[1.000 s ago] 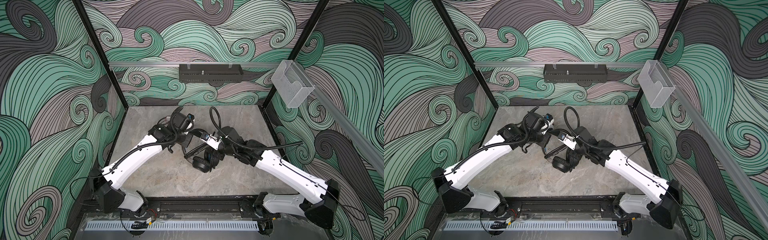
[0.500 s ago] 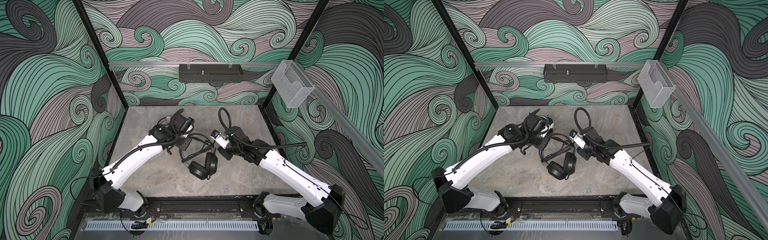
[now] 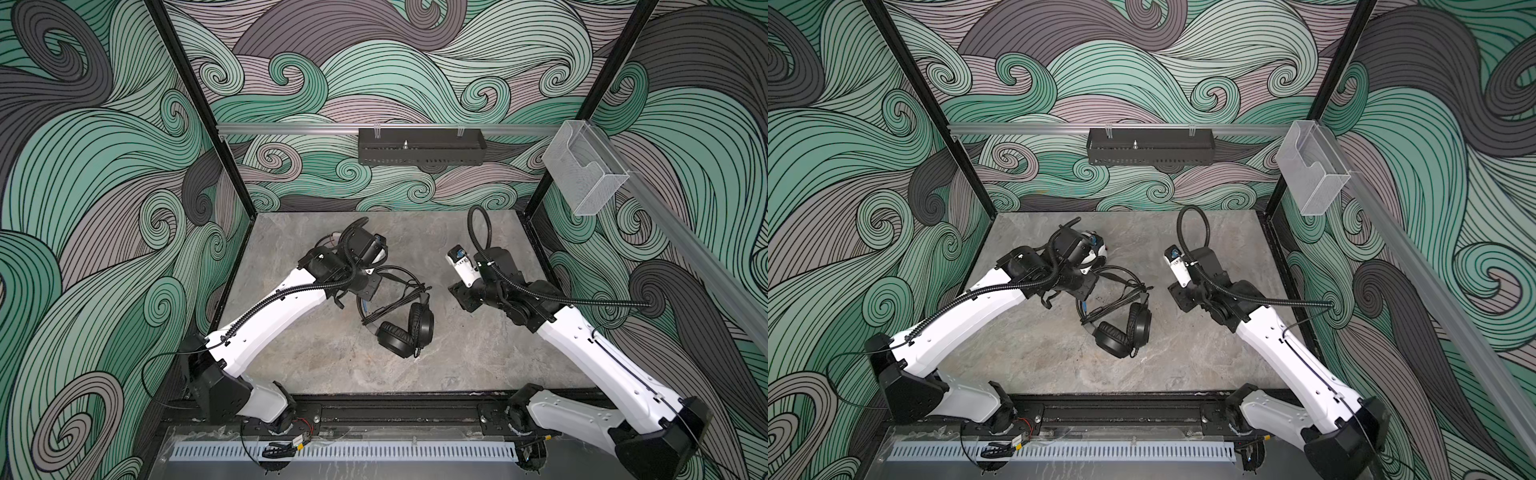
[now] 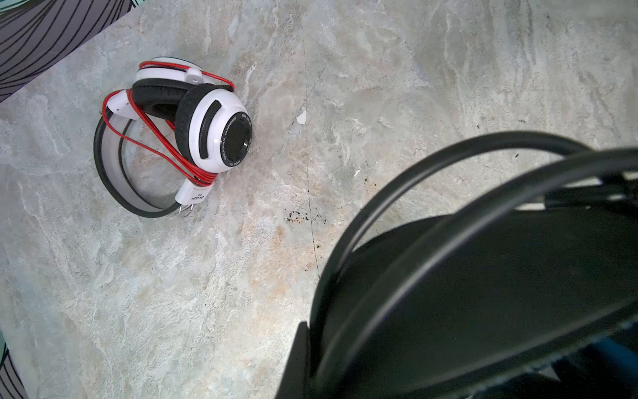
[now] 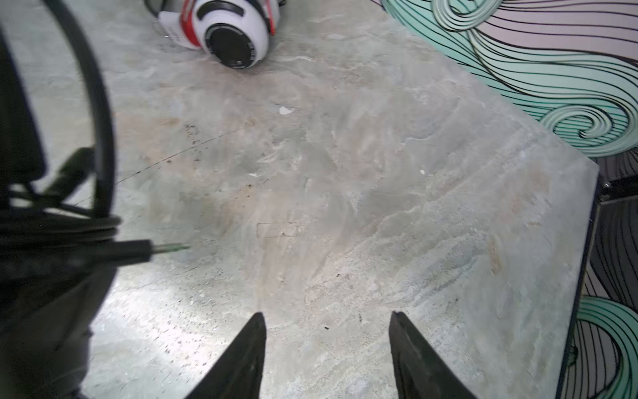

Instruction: Wrap the headphones

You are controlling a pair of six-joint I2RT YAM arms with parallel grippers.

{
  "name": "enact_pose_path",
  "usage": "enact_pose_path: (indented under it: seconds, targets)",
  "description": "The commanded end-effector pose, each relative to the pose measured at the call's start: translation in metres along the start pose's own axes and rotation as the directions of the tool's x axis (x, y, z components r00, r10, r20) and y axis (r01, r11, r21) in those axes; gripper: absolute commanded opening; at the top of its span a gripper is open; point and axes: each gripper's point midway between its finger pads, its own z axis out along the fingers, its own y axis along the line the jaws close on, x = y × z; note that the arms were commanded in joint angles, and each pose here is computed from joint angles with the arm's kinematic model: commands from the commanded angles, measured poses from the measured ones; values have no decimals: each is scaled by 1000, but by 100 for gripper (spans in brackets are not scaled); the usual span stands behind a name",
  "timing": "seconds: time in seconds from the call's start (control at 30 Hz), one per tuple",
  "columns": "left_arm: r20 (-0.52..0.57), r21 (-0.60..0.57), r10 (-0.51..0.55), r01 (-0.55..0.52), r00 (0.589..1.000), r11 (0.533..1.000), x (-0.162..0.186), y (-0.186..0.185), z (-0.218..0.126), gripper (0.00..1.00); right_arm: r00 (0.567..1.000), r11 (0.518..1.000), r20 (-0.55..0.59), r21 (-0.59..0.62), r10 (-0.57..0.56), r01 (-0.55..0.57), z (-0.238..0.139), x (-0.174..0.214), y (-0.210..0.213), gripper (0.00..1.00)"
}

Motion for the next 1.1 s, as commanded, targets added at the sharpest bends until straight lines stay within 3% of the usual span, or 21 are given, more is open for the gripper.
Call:
enact_pose_path:
  seconds: [0.0,0.07,0.37,0.47,0.6,0.87,1.07]
  targets:
    - [32,0,-131,131,991,991,-26,-3,7,0,984,981,19,88,174,-175,-9,-1,-36,63]
    - [34,-5,-203,203,979,979,-38,-5,20,0,971,961,37,140,236,-239,-14,-1,-56,65]
    - [77,-61,-490,494,868,867,-96,2,95,0,968,946,66,205,241,-249,-30,-3,-69,70]
    - [95,-63,-537,544,838,837,-116,8,116,0,967,943,71,217,244,-253,-33,-2,-70,74]
    - [100,-59,-575,581,812,812,-135,15,142,0,966,945,78,203,246,-257,-35,-4,-68,99]
    - [20,-25,-654,654,756,756,-144,19,199,10,963,946,90,184,253,-266,-37,-8,-66,99]
    - [-22,-33,-702,702,711,712,-133,27,233,10,962,950,90,157,258,-269,-36,-9,-61,99]
